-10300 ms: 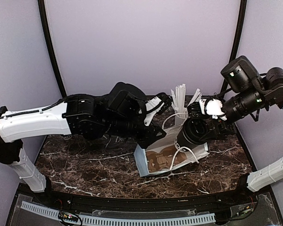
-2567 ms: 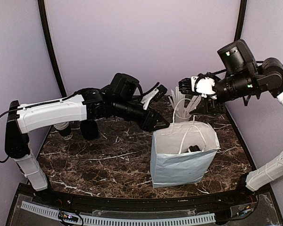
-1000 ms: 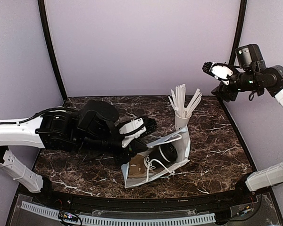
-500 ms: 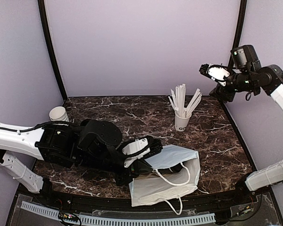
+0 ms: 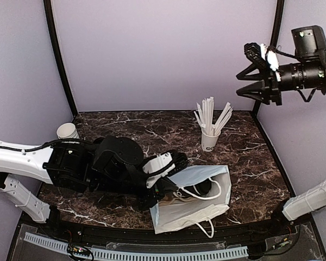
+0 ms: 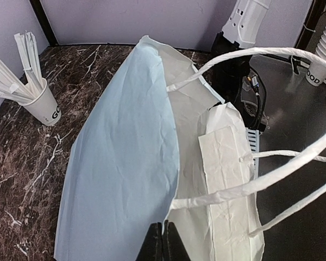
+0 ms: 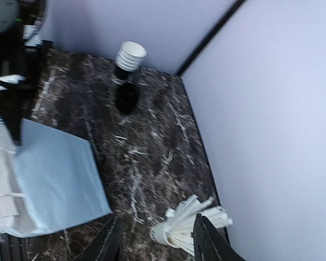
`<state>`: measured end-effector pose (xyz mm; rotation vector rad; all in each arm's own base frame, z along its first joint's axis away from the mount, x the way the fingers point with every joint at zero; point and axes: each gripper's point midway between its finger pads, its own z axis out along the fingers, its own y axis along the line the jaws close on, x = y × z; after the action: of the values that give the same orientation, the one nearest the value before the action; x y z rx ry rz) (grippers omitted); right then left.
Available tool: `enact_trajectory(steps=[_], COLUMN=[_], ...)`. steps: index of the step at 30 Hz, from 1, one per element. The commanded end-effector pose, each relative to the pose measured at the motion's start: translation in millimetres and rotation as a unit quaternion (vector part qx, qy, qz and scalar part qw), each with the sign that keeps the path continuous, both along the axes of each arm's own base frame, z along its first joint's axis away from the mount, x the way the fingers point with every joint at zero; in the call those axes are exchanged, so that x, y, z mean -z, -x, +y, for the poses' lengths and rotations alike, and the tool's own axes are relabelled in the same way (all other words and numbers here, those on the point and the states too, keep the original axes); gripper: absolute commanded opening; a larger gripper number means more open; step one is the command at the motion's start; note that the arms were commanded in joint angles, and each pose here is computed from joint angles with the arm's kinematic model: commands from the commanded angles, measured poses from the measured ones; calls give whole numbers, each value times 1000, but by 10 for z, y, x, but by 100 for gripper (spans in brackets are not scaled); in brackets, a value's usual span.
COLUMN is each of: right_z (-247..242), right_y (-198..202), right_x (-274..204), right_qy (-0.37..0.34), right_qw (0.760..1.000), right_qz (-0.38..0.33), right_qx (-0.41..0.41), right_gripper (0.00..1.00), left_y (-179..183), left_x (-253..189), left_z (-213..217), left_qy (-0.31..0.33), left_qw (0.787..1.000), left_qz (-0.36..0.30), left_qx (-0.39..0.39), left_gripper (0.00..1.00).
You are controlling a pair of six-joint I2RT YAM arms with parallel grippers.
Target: Pack the takeout coffee
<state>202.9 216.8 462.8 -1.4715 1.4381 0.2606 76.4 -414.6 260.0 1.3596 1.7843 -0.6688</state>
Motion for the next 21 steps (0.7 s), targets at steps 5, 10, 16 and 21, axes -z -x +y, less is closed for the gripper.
enact_trajectory(steps=[5, 10, 16, 21], right_z=[503, 610, 669, 800], right_y=[1076, 1443, 1634, 1534], right_x=[752, 1108, 1604, 1734], right_qy=[136, 220, 299, 312], right_qw=[967, 937, 901, 905], right_qz=[64, 10, -9, -54], right_qx=[-206, -273, -315, -285], right_gripper=[39, 36, 28, 27], left_y=[-278, -314, -322, -362], left_x=[-84, -136, -217, -229], left_z=[-67, -109, -128, -106], left_qy=[38, 59, 76, 83], left_qw=[996, 993, 991, 988], left_qz=[54, 77, 89, 105], left_qx=[-58, -64, -68, -79], left_gripper=[0, 0, 0, 0])
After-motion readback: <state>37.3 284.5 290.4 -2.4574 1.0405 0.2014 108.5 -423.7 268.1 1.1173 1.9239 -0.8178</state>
